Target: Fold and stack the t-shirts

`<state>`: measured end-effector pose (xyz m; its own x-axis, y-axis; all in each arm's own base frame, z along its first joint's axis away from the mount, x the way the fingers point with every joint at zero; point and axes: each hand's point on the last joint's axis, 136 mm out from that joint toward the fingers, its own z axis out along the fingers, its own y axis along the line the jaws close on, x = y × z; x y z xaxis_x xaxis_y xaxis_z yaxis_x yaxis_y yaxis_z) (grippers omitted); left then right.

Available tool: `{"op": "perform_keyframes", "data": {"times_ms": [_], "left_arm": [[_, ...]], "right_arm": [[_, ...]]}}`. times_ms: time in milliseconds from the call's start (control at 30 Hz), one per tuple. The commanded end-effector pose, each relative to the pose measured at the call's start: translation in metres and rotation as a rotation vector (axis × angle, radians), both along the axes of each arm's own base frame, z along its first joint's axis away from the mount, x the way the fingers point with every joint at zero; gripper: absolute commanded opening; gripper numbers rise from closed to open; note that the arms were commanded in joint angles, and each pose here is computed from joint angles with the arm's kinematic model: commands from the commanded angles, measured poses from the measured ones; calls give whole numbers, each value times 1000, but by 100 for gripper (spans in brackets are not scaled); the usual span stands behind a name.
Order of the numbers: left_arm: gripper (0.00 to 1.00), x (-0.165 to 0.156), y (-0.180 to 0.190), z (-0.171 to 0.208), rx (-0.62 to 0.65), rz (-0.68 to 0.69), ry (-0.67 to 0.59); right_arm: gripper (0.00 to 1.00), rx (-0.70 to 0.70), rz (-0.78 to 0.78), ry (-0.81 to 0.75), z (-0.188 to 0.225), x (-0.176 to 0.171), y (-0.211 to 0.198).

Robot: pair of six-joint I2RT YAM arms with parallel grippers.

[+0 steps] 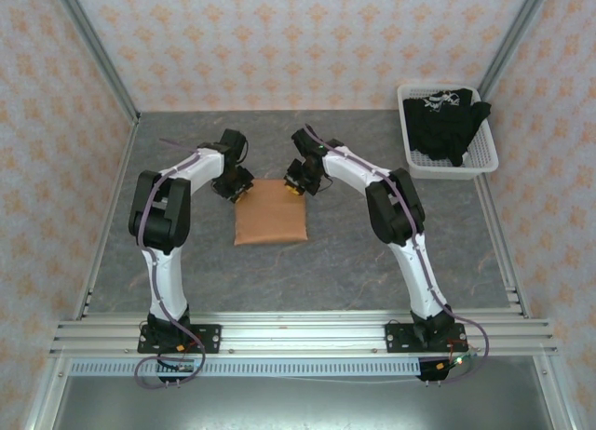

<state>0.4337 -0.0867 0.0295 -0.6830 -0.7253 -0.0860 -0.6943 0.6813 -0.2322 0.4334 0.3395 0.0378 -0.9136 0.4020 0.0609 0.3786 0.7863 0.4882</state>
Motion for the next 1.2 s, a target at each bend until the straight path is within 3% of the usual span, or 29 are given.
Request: {"op": "perform_keyframes", "data": {"times_ms": [0, 33, 133, 200, 333, 500, 567, 633, 767, 933, 1033, 1167], "left_arm": [[35, 5, 9, 6, 18, -21, 12], [37, 7, 11, 17, 31, -23, -6], [57, 4, 17, 66, 60, 18, -109], [59, -12, 17, 104, 49, 77, -204], [62, -60, -9, 131, -67, 186, -320], [64, -128, -59, 107, -246, 336, -389], [66, -144, -70, 95, -299, 390, -417], [68, -152, -76, 85, -329, 427, -447], [72, -152, -87, 67, -378, 473, -465], [71, -146, -98, 44, -384, 493, -433], [67, -142, -103, 28, -396, 512, -418], [54, -146, -104, 5, -373, 540, -361]], "right_arm": [[14, -22, -14, -9, 5, 6, -5], [15, -16, -6, -29, 15, 9, -5], [23, 0, 24, -119, 61, 16, -4], [33, 8, 29, -189, 97, 16, -11], [49, 61, 17, -262, 143, -5, -29], [64, 265, -24, -313, 180, -58, -44], [76, 345, -35, -347, 192, -81, -50], [81, 397, -37, -357, 195, -103, -57], [83, 447, -28, -346, 186, -139, -70], [83, 435, -57, -325, 173, -159, -85], [82, 434, -70, -320, 171, -161, -87], [83, 425, -84, -327, 174, -159, -89]]}}
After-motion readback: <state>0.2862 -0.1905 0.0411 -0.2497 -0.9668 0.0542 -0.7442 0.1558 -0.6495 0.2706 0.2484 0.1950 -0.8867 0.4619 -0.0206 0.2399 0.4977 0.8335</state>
